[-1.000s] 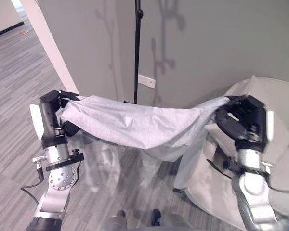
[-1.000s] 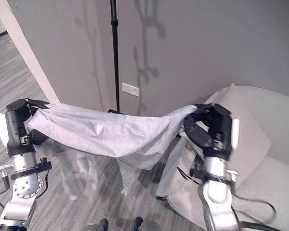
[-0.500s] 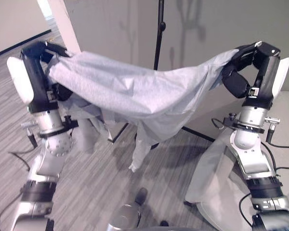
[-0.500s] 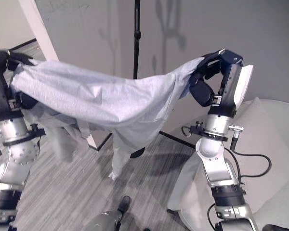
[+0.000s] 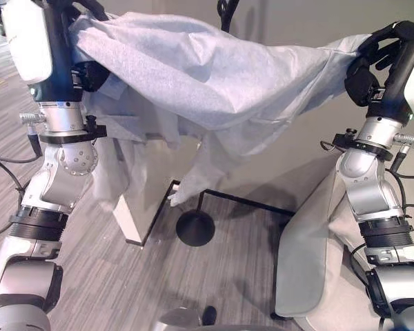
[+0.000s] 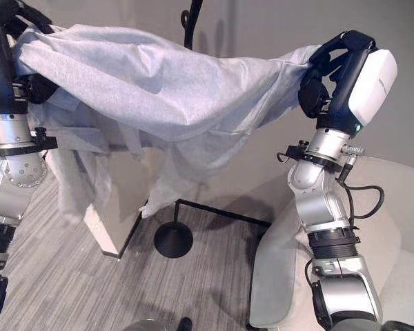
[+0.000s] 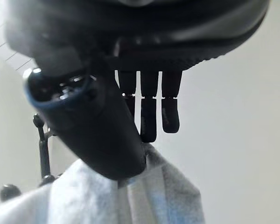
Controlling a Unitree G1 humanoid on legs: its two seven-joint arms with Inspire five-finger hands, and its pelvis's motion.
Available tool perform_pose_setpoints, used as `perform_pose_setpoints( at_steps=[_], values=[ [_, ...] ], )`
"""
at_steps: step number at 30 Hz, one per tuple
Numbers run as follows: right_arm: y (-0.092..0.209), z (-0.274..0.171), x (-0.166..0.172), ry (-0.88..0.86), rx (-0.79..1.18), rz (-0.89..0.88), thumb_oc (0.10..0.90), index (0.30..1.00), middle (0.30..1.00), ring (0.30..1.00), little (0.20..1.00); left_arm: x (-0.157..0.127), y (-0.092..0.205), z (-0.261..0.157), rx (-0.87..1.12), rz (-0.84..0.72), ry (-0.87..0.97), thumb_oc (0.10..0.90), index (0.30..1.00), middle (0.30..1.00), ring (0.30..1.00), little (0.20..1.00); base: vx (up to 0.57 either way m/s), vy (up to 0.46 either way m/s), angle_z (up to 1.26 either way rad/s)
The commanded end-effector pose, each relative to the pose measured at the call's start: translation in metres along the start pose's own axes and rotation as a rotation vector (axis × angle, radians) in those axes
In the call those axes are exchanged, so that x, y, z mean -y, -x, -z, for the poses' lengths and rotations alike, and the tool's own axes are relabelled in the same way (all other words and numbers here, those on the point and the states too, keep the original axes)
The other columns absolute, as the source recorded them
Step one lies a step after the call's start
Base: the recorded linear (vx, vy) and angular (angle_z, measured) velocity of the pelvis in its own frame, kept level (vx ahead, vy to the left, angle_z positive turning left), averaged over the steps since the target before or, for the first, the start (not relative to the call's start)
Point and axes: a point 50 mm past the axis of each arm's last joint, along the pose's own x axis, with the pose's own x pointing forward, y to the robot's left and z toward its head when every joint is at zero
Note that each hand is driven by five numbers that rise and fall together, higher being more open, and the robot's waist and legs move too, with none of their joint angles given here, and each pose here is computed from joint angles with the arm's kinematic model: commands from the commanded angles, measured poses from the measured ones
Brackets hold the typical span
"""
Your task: Hang the clothes on the sofa on the clothes rack.
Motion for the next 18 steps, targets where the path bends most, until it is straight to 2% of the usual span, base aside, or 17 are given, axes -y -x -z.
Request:
perform_pose_setpoints(
  at_steps=[1, 5, 11, 18],
  values=[
    [-0.04, -0.003, 0.027, 0.103, 0.101, 0.153, 0.4, 0.3, 0.3, 0.3, 0.3, -0.011, -0.012, -0.016, 0.077, -0.105, 0.001, 0.4, 0.3, 0.3, 0.3, 0.3, 0.16, -0.082, -0.31],
    [-0.053, 0.016, 0.024, 0.172, 0.059, 0.08, 0.4, 0.3, 0.3, 0.3, 0.3, 0.001, -0.032, -0.018, 0.064, -0.114, 0.004, 0.4, 0.3, 0.3, 0.3, 0.3, 0.18, -0.152, 0.45],
    [-0.062, 0.029, 0.012, 0.243, 0.045, -0.062, 0.4, 0.3, 0.3, 0.3, 0.3, 0.01, -0.05, 0.006, 0.002, -0.055, -0.157, 0.4, 0.3, 0.3, 0.3, 0.3, 0.19, -0.136, 0.33],
    [-0.073, 0.044, 0.019, 0.261, -0.027, -0.054, 0.4, 0.3, 0.3, 0.3, 0.3, 0.004, -0.067, 0.019, -0.043, -0.049, -0.242, 0.4, 0.3, 0.3, 0.3, 0.3, 0.14, -0.157, 0.26]
  ],
)
